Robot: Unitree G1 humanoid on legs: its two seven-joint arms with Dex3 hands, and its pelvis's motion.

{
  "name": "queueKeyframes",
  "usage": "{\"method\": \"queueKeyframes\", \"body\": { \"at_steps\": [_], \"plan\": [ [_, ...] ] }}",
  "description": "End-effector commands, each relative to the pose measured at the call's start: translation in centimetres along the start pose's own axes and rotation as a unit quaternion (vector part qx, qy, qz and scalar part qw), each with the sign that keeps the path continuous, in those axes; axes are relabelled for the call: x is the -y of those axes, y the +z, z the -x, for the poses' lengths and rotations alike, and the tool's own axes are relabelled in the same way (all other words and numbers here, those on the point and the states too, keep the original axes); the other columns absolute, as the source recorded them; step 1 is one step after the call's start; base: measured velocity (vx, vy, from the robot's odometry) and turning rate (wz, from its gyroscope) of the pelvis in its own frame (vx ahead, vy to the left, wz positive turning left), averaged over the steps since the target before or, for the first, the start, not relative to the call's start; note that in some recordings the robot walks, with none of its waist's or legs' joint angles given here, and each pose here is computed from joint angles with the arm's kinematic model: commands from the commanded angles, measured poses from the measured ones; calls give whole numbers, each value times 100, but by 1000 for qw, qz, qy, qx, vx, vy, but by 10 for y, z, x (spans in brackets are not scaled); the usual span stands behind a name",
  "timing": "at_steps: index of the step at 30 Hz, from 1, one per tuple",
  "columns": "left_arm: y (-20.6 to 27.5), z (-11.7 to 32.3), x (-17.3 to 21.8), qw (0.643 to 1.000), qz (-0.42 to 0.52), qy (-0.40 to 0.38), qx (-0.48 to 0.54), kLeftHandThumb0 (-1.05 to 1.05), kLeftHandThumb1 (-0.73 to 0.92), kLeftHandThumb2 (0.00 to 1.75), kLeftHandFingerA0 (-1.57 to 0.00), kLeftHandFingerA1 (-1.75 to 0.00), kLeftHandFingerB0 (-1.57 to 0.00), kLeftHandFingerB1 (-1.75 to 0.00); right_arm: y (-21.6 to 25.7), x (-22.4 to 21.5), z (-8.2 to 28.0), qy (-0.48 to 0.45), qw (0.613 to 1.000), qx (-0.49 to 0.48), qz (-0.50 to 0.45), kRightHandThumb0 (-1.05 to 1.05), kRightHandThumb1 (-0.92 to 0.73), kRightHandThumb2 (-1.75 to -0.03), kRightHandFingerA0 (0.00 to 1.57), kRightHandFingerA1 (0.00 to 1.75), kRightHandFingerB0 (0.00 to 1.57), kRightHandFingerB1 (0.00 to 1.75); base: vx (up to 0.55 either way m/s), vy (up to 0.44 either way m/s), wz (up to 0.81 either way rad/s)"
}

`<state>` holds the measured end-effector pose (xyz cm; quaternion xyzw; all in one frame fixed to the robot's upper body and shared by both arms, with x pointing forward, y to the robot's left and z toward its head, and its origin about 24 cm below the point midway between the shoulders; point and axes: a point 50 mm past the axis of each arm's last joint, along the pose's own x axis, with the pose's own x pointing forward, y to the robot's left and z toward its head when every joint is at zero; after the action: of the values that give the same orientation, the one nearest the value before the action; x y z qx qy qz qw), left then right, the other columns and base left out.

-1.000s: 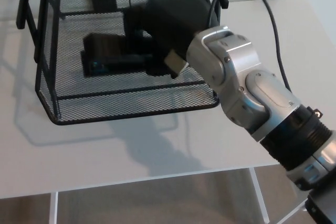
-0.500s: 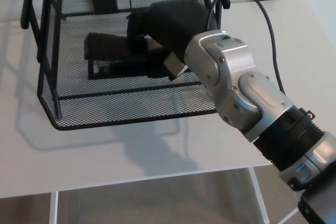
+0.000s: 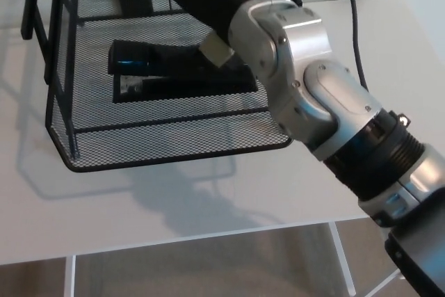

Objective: The robot walks towards a desk on which a file tray is kept in the middle and a stapler is kept to its right. The robot lifts the stapler using its right hand and places it on the file tray.

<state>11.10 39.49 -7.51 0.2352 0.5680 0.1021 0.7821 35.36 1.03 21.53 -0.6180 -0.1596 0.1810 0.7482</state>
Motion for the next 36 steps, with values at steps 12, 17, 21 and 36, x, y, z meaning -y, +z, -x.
{"method": "queueKeyframes", "body": {
  "at_steps": [12, 17, 21, 36],
  "plan": [
    [-3, 1, -2, 1000, -10, 6, 8, -58, 62, 132, -9, -70, 0, -64, -4, 102, 59, -118, 990, 69, -30, -81, -74, -70, 0, 0, 0, 22, 0, 0, 0],
    [-6, 1, -2, 1000, 19, 4, 5, -58, 62, 131, -7, -69, 0, -64, -43, 147, 133, -231, 967, 84, -65, -73, -55, -94, 0, 26, 1, 29, 0, 0, 0],
    [-7, 1, -1, 1000, -25, 14, 10, -63, 63, 135, -21, -79, -7, -69, -81, 157, 185, -288, 955, 38, -66, -65, -69, -61, 2, 38, 10, 30, 0, 0, 0],
    [-2, 3, -10, 1000, 8, 17, 10, -61, 63, 133, -20, -78, 0, -65, -257, 1, 351, -328, 831, -361, -267, -79, -66, -60, 14, 86, 21, 50, 0, 0, 0]
  ]
}}
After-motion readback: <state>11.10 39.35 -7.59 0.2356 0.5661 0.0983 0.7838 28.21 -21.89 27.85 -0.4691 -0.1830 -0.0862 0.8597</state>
